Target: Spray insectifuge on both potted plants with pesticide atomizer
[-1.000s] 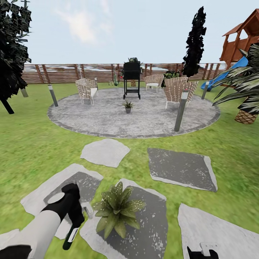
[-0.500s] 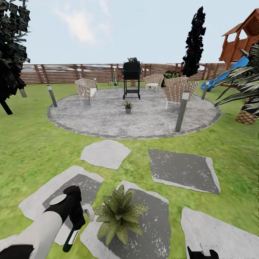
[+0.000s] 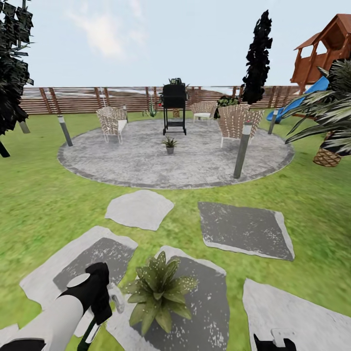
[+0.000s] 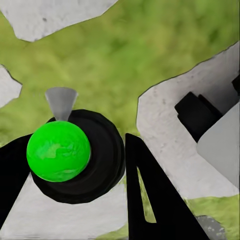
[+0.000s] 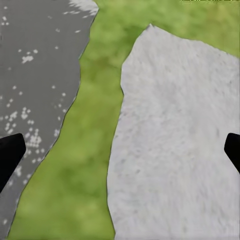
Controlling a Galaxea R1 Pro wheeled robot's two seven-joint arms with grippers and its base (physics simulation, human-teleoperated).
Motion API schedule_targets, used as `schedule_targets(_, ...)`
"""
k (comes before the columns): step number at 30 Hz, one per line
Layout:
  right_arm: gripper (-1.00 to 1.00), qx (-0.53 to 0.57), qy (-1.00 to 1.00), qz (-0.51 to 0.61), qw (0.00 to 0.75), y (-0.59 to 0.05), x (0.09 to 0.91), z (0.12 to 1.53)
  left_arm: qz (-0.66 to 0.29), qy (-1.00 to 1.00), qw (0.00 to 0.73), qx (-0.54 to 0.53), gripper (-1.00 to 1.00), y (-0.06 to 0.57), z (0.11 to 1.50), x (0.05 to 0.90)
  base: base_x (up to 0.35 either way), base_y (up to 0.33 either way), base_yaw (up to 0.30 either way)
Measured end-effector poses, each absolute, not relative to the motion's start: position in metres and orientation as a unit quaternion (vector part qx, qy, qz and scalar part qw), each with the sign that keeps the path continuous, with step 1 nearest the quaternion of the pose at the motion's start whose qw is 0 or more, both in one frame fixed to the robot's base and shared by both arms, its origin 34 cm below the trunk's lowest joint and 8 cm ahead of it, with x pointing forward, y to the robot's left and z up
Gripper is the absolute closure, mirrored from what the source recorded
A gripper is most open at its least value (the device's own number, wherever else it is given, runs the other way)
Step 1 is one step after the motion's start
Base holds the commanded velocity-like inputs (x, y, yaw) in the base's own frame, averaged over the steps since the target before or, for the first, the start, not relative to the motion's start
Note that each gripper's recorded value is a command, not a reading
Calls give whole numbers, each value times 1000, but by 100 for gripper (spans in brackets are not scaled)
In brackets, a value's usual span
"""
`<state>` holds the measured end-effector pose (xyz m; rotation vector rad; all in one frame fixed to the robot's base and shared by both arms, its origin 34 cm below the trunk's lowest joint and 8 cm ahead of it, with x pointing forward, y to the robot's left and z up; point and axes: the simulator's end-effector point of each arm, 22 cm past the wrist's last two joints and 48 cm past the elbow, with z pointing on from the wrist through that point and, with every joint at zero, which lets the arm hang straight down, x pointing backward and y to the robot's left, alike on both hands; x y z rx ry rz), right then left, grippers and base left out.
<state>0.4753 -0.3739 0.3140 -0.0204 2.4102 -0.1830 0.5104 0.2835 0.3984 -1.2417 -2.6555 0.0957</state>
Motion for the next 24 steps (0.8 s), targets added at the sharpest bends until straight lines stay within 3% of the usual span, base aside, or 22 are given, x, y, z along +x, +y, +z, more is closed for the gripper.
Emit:
schedule_targets(4,-100,-8,932,-71,354,-374,475,314,29,-900,102,-422,100,283,398,512,109,166,0)
schedule_targets(24,-100,-8,933,-69,354,-372,475,314,-17,-902,85,-422,100,301,391,518,2,2,0)
